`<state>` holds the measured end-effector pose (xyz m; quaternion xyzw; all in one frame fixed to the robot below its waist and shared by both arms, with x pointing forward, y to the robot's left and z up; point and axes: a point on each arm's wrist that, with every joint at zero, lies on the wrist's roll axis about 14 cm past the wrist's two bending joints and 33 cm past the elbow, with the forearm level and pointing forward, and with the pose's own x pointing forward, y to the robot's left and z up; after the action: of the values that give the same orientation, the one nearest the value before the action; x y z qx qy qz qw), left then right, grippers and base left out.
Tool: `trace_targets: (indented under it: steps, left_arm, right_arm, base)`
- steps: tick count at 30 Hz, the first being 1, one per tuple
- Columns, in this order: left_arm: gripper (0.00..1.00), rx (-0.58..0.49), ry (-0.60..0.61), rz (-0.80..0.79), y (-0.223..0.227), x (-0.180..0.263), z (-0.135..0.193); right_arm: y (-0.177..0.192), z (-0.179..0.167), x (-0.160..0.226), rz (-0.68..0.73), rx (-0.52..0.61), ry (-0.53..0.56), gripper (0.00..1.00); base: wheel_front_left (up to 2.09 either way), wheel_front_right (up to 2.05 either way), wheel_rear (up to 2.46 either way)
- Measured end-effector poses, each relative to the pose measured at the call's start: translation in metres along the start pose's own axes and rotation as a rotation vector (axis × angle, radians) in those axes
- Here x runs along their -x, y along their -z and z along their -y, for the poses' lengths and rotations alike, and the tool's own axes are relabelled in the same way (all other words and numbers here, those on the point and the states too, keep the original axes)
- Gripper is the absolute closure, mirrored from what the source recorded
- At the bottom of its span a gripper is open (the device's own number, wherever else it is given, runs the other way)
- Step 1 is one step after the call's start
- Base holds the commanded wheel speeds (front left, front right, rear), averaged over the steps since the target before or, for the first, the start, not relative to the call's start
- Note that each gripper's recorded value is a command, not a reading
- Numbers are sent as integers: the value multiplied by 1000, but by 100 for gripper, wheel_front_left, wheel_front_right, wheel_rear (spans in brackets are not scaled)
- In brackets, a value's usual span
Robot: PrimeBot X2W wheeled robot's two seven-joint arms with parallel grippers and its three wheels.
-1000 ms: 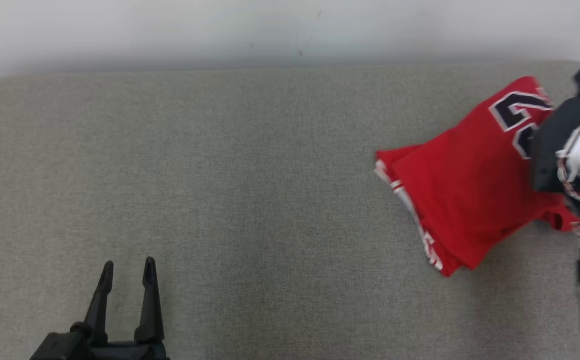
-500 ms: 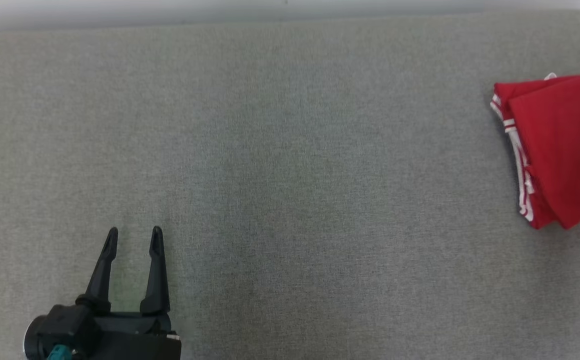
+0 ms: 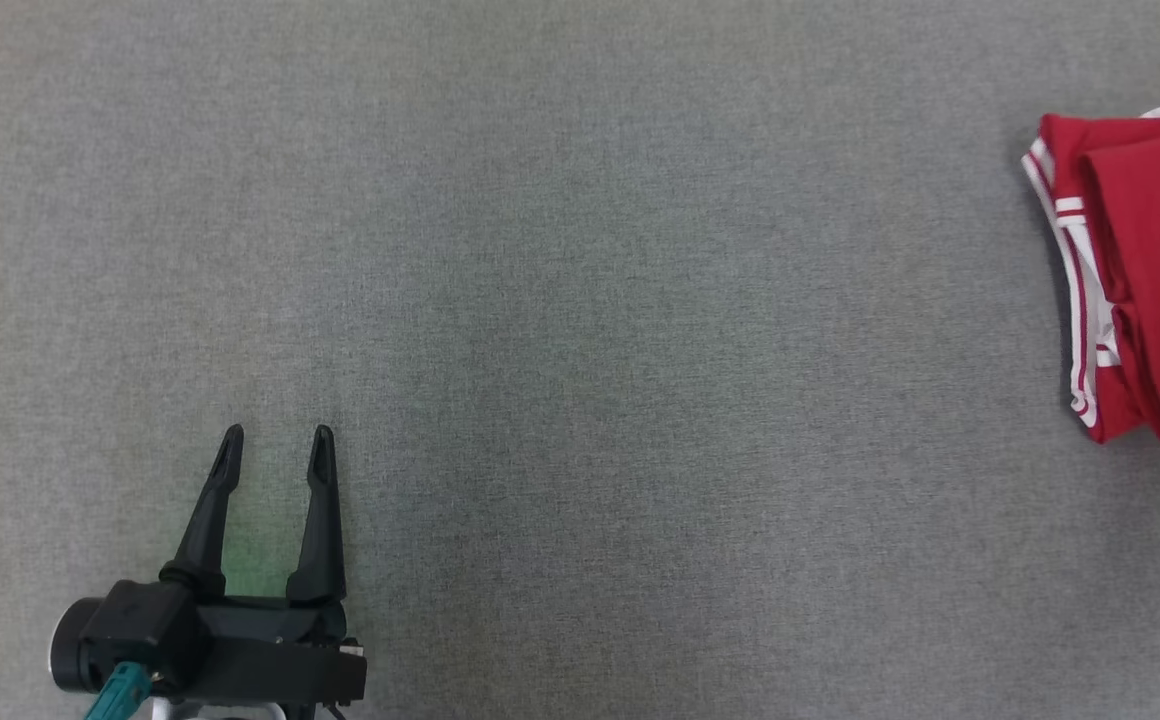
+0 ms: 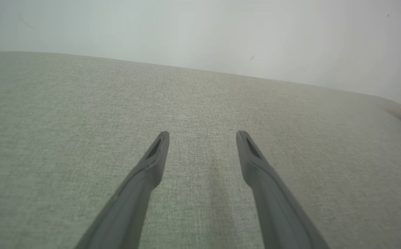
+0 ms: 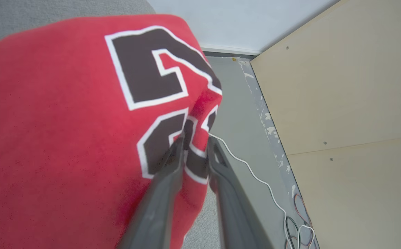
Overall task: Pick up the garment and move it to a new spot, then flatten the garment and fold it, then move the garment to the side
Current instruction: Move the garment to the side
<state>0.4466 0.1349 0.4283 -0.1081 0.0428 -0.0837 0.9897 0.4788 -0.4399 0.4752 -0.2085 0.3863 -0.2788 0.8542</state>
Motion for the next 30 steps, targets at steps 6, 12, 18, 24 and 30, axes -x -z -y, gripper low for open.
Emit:
trace_targets:
  steps: [6,12,18,24,30]
  left_arm:
    - [0,-30,58,71,-26,-3,15]
    - [0,-43,13,114,-45,12,5]
    - [0,-26,-34,137,-57,32,-2]
    - [0,-23,-87,157,-66,53,-9]
    - [0,5,-129,178,-74,68,-15]
  right_arm:
    - [-10,-1,11,77,9,-24,0]
    - [-33,-23,41,267,-20,-126,0]
    - [-33,-59,91,487,-63,-285,0]
    - [-19,-94,156,665,-143,-452,0]
    - [-3,-103,200,784,-264,-536,0]
  base:
    - [0,0,0]
    - [0,0,0]
    - [0,0,0]
    - [0,0,0]
    - [0,0,0]
